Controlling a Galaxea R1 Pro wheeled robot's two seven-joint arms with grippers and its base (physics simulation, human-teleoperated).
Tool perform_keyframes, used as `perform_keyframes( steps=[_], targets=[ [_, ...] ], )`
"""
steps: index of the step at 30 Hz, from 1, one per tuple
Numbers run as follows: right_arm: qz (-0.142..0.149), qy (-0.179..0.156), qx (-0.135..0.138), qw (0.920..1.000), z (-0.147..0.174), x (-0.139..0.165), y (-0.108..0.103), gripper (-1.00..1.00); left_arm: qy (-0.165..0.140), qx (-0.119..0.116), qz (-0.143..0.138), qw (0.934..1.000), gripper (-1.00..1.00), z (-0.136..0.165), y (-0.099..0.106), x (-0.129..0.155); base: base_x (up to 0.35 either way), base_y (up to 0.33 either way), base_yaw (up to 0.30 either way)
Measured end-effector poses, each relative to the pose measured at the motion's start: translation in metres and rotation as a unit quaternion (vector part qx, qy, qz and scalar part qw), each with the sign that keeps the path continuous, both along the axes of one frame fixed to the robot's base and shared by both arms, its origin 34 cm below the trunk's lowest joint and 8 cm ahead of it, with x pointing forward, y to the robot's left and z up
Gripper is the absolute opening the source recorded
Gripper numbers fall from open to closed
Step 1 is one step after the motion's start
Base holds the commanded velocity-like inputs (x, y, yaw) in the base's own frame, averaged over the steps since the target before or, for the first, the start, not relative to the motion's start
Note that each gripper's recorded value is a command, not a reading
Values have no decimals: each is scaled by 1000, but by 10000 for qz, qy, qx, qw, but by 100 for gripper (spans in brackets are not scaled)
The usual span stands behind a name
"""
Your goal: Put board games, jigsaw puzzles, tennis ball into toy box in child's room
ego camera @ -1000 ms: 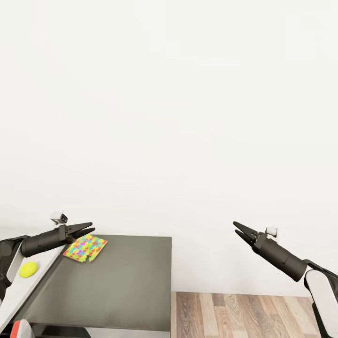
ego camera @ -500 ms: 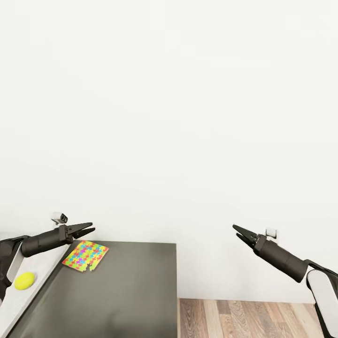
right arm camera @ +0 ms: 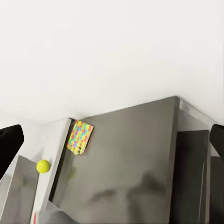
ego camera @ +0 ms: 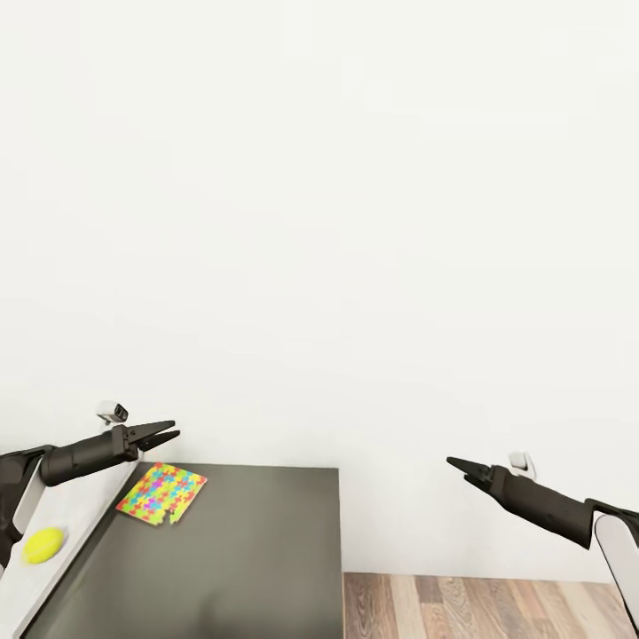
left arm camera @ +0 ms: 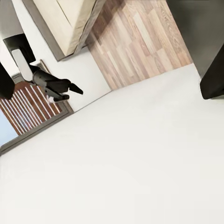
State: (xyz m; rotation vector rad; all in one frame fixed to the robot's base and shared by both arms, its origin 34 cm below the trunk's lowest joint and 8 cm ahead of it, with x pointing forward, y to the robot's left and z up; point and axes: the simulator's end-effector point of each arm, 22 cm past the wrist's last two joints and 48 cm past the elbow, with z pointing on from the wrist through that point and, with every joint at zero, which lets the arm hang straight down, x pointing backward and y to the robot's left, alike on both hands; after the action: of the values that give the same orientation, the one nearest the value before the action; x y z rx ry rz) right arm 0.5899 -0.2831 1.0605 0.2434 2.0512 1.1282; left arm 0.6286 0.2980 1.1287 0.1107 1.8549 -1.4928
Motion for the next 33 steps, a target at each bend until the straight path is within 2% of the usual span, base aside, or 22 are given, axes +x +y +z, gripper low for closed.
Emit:
perform_keyframes(
  steps=[19, 24, 27, 30, 33],
  targets=[
    [27, 116, -1, 9999, -9, -5, 0, 100, 8, 0, -17, 10000, 100, -1, -1, 0, 25, 39, 0],
    [25, 121, -64, 9999, -9, -6, -5, 100, 22, 33, 12, 10000, 100, -2, 0, 1, 0, 1, 0],
    [25, 119, -71, 9999, -9, -6, -5, 100, 70, 130, 102, 9998, 100, -7, 3, 4, 0, 0, 0],
    [26, 114, -75, 9999, -8, -6, -5, 100, 184, 333, 259, 9989, 100, -17, 7, 10, 0, 0, 0],
    [27, 114, -74, 9999, -8, -6, -5, 100, 383, 688, 549, 9954, 100, -35, 16, 19, 0, 0, 0]
  ],
)
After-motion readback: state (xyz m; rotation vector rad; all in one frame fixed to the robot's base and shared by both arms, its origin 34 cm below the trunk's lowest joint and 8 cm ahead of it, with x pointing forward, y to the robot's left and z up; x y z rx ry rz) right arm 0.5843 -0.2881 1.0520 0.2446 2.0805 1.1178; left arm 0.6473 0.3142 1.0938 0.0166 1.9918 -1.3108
